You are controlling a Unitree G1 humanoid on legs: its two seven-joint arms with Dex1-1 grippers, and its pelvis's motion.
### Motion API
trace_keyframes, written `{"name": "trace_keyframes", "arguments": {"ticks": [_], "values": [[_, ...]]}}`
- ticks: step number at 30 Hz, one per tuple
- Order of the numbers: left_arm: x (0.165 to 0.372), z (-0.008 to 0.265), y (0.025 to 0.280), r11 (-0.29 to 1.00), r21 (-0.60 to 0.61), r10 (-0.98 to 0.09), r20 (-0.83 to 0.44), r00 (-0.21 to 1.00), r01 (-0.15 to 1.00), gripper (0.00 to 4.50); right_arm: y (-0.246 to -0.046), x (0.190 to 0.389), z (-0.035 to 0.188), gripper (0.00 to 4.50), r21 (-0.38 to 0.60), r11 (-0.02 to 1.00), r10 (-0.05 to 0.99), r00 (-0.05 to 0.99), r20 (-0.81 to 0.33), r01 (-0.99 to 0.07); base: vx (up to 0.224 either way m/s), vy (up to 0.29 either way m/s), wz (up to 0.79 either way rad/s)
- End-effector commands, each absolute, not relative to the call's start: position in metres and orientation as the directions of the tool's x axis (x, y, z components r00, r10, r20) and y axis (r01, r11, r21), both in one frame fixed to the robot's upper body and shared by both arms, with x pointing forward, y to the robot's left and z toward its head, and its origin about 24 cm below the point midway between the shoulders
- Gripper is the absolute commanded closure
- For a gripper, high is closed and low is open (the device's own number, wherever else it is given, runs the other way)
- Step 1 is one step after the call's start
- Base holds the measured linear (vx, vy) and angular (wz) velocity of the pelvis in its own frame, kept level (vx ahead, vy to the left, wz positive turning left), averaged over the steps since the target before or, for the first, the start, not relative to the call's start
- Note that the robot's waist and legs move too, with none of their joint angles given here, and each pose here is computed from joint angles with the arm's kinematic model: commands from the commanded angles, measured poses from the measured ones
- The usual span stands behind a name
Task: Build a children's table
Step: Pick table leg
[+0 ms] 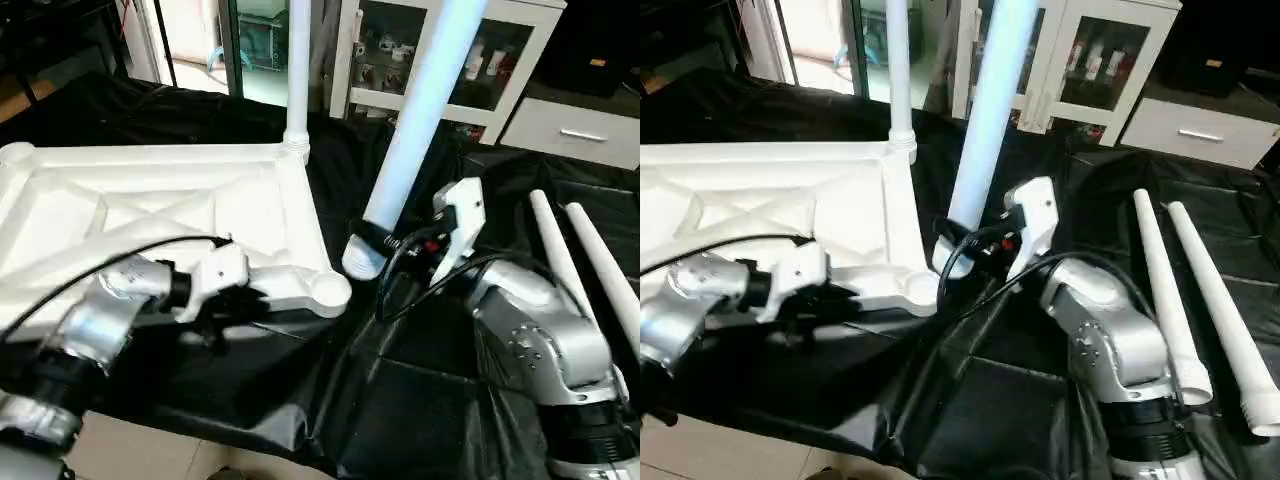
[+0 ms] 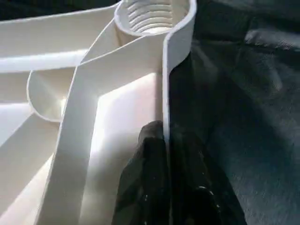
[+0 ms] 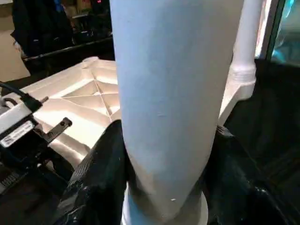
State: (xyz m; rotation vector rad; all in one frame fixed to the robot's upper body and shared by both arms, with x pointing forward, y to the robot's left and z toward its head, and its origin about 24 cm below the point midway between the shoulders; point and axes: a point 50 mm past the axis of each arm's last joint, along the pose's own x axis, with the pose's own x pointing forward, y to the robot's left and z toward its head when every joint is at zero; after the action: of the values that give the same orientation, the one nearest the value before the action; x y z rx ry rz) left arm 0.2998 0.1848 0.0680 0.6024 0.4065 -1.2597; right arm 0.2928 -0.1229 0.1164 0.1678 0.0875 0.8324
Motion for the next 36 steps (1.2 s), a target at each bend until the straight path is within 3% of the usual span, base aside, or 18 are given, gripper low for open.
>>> {"name": "trace_keyframes", "arguments": {"ticks": [1,10,36], "values": [[0.288,0.046,0.174,0.149,0.126,-0.759,-0.621,0.194,0.981,4.49,-0.126,0.295,0.119,2.62,0.201,0.66,0.739,0.673,0.0,-0.724,0.0,0.0,0.0],[0.278,0.049,0.151,0.077,0.115,-0.807,-0.575,0.13,0.99,4.49,-0.118,0.295,0.102,2.62,0.239,0.61,0.787,0.613,-0.07,-0.755,0.0,0.0,0.0],[0.273,0.053,0.146,0.054,0.139,-0.812,-0.57,0.125,0.989,4.49,-0.118,0.287,0.076,2.62,0.213,0.578,0.815,0.544,-0.199,-0.788,0.0,0.0,0.0]]}}
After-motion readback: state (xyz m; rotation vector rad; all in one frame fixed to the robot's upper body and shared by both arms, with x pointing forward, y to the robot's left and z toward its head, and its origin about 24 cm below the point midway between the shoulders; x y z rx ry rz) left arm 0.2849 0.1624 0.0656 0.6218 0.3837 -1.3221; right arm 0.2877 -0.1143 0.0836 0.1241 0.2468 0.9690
